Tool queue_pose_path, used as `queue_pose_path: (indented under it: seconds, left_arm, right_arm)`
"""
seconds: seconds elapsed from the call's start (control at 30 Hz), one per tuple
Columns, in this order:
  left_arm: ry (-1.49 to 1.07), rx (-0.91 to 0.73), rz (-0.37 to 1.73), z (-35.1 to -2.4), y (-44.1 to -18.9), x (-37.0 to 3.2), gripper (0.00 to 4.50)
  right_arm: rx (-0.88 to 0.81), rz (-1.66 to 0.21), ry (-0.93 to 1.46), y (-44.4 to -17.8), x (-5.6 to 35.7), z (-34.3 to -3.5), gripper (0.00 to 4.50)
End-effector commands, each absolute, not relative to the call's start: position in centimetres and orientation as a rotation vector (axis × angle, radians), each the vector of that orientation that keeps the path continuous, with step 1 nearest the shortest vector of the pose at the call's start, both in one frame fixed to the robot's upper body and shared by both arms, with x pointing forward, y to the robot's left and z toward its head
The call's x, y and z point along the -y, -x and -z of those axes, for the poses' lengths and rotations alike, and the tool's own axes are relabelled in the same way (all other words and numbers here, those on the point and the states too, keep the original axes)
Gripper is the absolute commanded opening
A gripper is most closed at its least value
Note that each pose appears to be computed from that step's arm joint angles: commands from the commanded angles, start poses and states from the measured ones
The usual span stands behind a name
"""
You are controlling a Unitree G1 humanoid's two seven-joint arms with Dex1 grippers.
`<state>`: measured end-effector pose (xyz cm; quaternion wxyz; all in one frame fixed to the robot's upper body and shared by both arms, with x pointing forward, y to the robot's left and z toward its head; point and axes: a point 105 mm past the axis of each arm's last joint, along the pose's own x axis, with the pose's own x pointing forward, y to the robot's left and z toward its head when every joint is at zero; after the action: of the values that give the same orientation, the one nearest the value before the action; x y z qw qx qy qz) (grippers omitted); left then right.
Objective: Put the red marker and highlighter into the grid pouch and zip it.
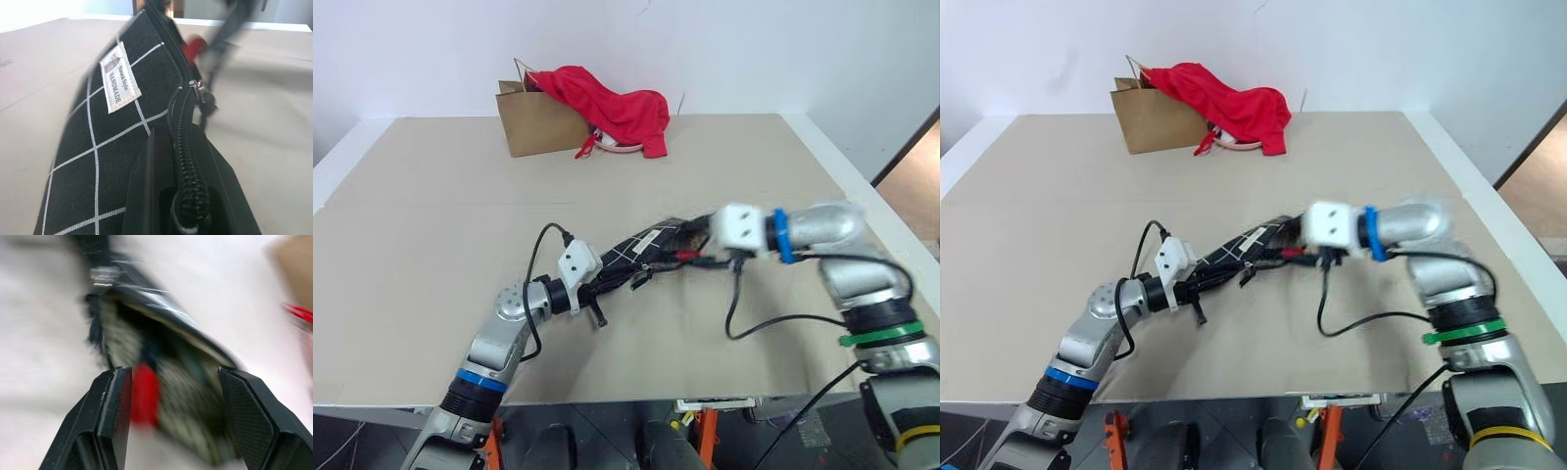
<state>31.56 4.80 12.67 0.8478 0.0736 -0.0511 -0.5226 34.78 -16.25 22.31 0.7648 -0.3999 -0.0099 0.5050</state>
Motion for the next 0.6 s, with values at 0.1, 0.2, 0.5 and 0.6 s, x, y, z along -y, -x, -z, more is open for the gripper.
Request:
queue_pose_path:
  seconds: [0.1, 0.2, 0.5, 0.6]
  left_arm:
    - [-0.156, 0.175, 1.116, -14.2, -31.2, -4.5, 0.0]
    - [-0.15, 0.173, 1.114, -14.2, -31.4, -4.4, 0.0]
    - [-0.061, 0.153, 1.036, -15.2, -32.6, -5.2, 0.0]
    - [-0.071, 0.144, 1.035, -15.1, -32.7, -5.2, 0.0]
  right_arm:
    - [0.083, -0.926, 0.768, -34.4, 20.3, -27.0, 3.15]
    - [0.044, -0.888, 0.751, -33.8, 21.6, -26.6, 3.15]
    - [-0.162, -1.204, 0.304, -26.8, 17.6, -23.4, 3.15]
    - [-0.172, -1.262, 0.159, -25.8, 15.3, -23.0, 3.15]
